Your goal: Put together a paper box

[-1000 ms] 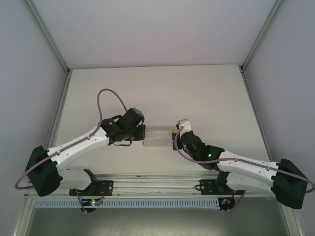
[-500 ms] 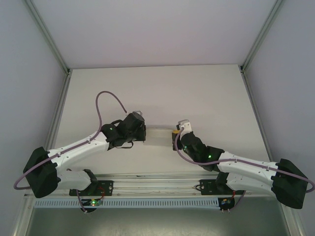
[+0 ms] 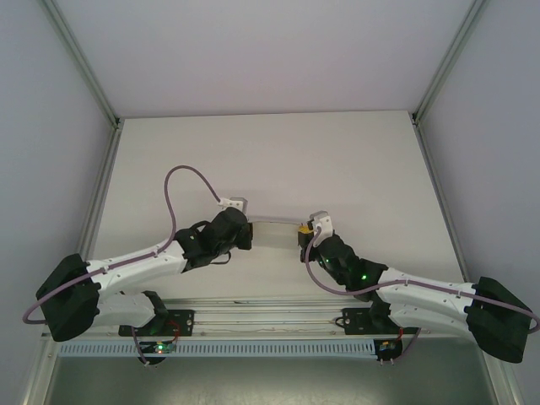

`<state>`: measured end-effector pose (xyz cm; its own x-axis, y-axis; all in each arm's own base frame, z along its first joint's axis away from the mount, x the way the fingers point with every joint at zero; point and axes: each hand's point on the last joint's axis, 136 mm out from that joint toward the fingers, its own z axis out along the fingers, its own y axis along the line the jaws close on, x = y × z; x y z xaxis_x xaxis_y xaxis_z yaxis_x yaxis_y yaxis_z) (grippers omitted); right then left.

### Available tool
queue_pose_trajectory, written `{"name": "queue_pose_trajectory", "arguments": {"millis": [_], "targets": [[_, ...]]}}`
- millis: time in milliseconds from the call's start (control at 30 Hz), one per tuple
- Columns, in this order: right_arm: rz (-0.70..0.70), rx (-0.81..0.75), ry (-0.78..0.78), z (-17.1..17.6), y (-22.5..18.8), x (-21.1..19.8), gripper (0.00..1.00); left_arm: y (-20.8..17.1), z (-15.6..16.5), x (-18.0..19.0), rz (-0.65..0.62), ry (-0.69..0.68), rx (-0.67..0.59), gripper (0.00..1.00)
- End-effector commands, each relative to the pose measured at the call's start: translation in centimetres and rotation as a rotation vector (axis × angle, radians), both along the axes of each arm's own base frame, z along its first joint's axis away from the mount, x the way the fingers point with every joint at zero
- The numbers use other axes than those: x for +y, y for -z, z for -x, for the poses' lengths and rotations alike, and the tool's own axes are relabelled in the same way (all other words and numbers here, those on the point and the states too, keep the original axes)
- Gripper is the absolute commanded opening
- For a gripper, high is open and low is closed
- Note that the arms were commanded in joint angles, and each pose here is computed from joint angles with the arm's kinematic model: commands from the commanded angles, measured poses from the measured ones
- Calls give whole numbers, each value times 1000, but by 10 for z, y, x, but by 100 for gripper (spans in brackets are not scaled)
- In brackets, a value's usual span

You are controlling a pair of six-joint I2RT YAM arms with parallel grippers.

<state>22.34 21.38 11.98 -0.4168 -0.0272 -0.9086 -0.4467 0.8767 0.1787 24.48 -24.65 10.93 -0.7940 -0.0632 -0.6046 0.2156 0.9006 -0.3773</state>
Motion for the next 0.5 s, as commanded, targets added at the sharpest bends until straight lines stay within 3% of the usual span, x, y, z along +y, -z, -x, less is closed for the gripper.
{"name": "queue_pose_trajectory", "arguments": {"millis": [0, 100, 200, 367, 467], "targets": [[60, 128, -154, 30, 34, 11, 18, 50, 35, 4, -103, 87, 160, 0], [-2, 125, -85, 22, 13, 8, 50, 48, 34, 3, -113, 91, 159, 0], [-68, 88, -7, 12, -16, 2, 73, 46, 34, 1, -105, 100, 158, 0], [-140, 28, 81, 0, -49, -10, 98, 43, 34, 1, -116, 99, 153, 0], [-148, 25, 182, -15, -58, -27, 98, 42, 33, -1, -113, 108, 154, 0]]}}
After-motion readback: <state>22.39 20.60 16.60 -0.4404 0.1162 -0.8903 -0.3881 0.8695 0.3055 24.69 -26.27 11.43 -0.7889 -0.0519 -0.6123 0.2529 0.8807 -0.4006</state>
